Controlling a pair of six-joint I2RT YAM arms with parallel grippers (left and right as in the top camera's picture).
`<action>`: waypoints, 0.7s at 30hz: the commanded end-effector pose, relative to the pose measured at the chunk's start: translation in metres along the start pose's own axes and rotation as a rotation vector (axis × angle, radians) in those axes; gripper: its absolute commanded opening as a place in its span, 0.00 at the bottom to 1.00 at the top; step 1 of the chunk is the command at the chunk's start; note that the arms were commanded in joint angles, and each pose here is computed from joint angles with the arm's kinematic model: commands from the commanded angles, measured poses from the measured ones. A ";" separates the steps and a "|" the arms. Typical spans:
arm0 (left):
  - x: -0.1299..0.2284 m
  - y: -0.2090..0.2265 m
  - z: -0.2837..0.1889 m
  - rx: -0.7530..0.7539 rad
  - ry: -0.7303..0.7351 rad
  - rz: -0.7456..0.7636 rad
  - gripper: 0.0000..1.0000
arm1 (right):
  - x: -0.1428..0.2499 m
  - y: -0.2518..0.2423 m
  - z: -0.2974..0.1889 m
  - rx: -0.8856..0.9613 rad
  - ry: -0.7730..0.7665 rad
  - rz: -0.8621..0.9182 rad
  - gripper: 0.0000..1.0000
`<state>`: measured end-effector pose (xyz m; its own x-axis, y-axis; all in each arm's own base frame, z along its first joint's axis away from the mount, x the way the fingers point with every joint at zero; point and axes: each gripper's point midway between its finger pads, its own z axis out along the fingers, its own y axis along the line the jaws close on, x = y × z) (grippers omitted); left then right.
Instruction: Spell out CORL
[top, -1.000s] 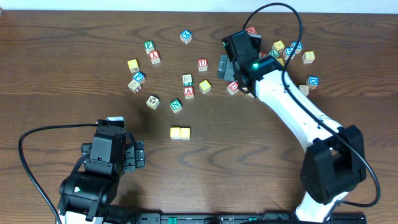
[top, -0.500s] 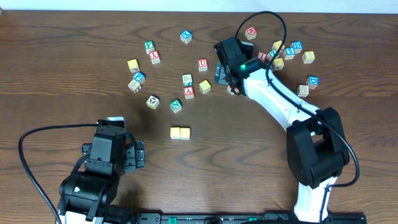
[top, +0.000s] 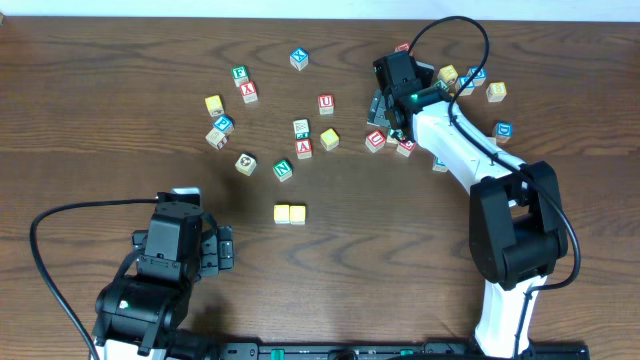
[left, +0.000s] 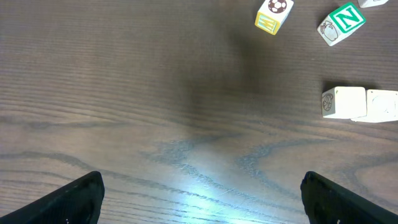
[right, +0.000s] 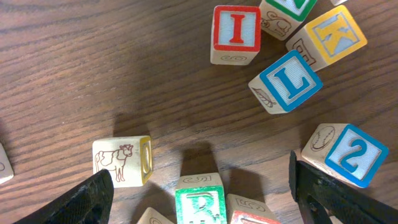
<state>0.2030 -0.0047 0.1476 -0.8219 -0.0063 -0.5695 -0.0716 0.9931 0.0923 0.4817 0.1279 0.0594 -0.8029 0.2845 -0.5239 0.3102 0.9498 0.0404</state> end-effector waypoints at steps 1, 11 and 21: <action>0.000 0.001 0.000 -0.004 0.000 -0.012 0.99 | 0.003 0.003 0.006 0.001 0.010 -0.011 0.86; 0.000 0.001 0.000 -0.004 0.000 -0.012 0.99 | 0.021 -0.002 0.019 0.030 0.072 -0.032 0.79; 0.000 0.001 0.000 -0.004 0.000 -0.013 0.99 | 0.025 -0.002 0.018 0.025 0.091 -0.035 0.70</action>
<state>0.2030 -0.0048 0.1476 -0.8220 -0.0063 -0.5695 -0.0714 0.9932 0.0920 0.4679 0.1278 0.0272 -0.8565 0.2687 -0.4408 0.3002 0.9539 -0.0019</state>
